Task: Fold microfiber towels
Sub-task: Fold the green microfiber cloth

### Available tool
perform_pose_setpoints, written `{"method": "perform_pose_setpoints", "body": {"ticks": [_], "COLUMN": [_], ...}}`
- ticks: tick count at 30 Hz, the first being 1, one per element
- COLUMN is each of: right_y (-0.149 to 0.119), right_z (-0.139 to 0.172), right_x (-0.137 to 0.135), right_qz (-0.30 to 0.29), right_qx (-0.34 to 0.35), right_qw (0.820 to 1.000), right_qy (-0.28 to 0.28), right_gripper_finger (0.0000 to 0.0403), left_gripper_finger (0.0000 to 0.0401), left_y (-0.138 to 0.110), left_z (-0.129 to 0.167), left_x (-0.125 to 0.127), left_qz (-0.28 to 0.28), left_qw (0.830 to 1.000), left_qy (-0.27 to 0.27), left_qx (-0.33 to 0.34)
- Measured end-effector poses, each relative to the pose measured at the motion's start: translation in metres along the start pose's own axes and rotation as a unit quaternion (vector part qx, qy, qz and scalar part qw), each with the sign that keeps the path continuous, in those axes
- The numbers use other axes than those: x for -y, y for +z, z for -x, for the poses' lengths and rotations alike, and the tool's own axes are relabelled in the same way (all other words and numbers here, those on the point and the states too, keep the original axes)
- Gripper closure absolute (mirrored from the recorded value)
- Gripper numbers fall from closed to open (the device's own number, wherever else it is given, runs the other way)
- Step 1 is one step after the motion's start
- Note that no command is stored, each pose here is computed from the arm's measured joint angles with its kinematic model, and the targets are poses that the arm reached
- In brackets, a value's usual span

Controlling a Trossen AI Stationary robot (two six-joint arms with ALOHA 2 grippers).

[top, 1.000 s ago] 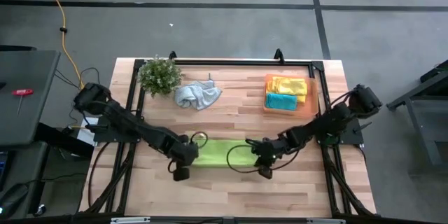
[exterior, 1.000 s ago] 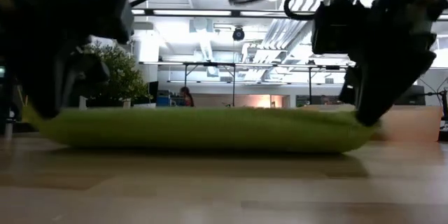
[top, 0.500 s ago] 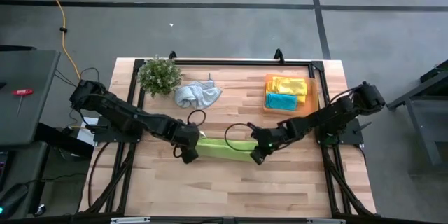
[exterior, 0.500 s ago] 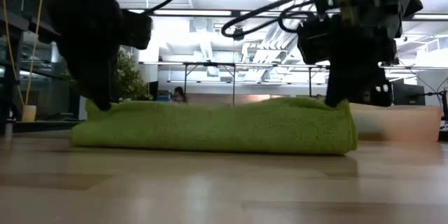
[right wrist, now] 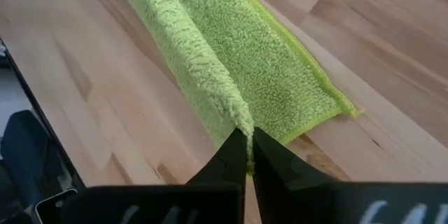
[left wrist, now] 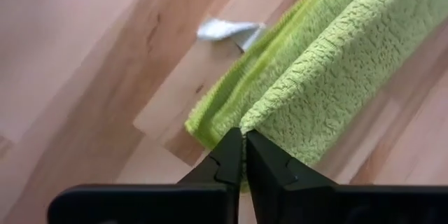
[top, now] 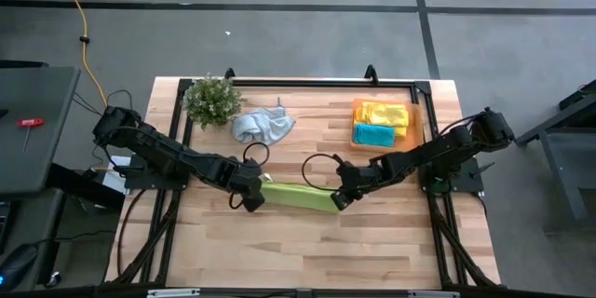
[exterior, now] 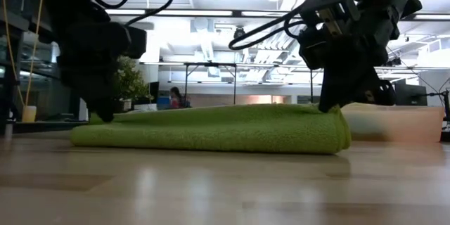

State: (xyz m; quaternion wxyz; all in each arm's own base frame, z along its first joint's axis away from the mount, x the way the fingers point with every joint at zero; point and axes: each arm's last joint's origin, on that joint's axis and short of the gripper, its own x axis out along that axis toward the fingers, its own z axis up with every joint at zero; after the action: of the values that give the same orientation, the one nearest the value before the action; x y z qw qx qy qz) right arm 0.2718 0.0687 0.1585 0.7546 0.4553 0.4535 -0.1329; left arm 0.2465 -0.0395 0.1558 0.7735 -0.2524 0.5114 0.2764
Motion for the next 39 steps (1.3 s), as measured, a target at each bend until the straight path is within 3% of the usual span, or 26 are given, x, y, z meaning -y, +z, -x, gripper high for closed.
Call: {"method": "perform_pose_setpoints", "body": {"ticks": [9, 15, 23, 31, 36, 39], "right_y": [0.001, 0.003, 0.022, 0.019, -0.006, -0.024], "right_z": [0.000, 0.000, 0.014, 0.047, 0.044, 0.036], "right_x": [0.001, 0.002, 0.006, -0.003, -0.011, -0.011], "right_qz": [-0.017, -0.011, 0.008, 0.084, 0.144, 0.137], "right_qx": [0.013, 0.049, 0.085, 0.101, 0.045, 0.005], "right_qw": [1.000, 0.998, 0.996, 0.991, 0.988, 0.991], "right_qy": [-0.010, -0.024, -0.020, 0.020, 0.028, 0.009], "right_gripper_finger": [0.0388, 0.0306, 0.0204, 0.0185, 0.0185, 0.0185], "left_gripper_finger": [0.0361, 0.0317, 0.0249, 0.0216, 0.0218, 0.0221], "left_y": [0.005, 0.008, 0.010, 0.010, 0.001, -0.007], "left_z": [-0.001, -0.002, 0.017, 0.056, 0.067, 0.069], "left_x": [0.000, -0.005, -0.032, -0.035, -0.020, -0.009], "left_qz": [-0.011, -0.012, -0.038, -0.124, -0.207, -0.233], "left_qw": [1.000, 1.000, 0.996, 0.991, 0.974, 0.964], "left_qy": [-0.003, 0.009, 0.084, 0.009, -0.050, -0.078], "left_qx": [0.020, 0.014, 0.005, 0.058, 0.081, 0.097]}}
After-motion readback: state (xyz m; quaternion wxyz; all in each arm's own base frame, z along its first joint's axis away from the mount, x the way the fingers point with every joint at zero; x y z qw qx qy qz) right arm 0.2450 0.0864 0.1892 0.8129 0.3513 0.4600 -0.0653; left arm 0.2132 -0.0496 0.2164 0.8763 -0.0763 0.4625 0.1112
